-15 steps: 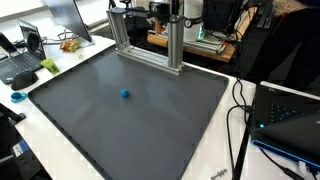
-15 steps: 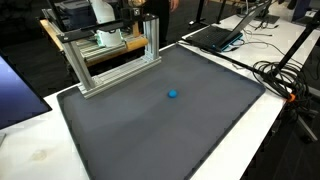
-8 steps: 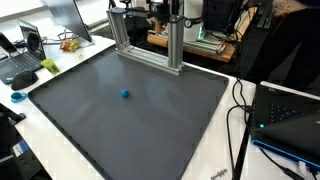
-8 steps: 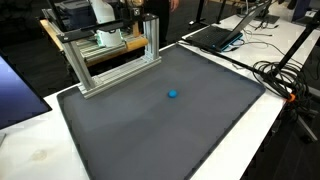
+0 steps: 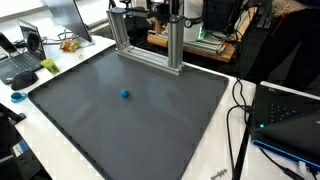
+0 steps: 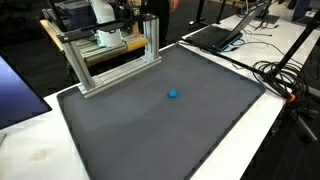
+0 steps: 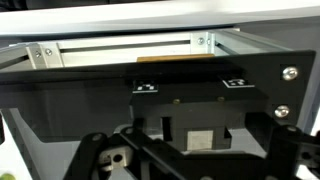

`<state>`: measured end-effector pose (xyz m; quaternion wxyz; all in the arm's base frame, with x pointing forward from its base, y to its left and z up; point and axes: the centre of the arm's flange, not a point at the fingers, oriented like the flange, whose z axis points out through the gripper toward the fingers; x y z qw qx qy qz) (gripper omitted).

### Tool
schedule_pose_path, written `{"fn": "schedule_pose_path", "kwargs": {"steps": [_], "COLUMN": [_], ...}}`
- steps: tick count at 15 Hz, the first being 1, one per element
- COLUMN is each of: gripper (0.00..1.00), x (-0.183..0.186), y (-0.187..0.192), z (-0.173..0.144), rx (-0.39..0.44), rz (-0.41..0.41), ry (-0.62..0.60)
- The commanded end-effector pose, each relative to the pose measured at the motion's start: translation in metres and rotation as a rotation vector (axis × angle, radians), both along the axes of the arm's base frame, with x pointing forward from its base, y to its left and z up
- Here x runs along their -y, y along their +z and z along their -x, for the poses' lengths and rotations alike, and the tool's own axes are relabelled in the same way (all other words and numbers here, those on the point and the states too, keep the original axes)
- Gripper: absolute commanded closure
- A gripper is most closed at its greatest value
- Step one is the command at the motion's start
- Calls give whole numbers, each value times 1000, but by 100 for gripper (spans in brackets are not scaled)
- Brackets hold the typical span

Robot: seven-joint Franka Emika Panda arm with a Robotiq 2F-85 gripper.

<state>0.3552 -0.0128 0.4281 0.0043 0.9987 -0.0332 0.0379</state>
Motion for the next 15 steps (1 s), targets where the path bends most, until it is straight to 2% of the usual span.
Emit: {"fn": "schedule_pose_path", "kwargs": {"steps": [1, 7, 15], "gripper": [0, 0, 0], "x": [3, 1, -1], "y": [-2, -1, -1], "z": [8, 8, 6], "rx": [2, -28, -36], "rz": [-12, -6, 9], "ry": [39, 78, 68]}}
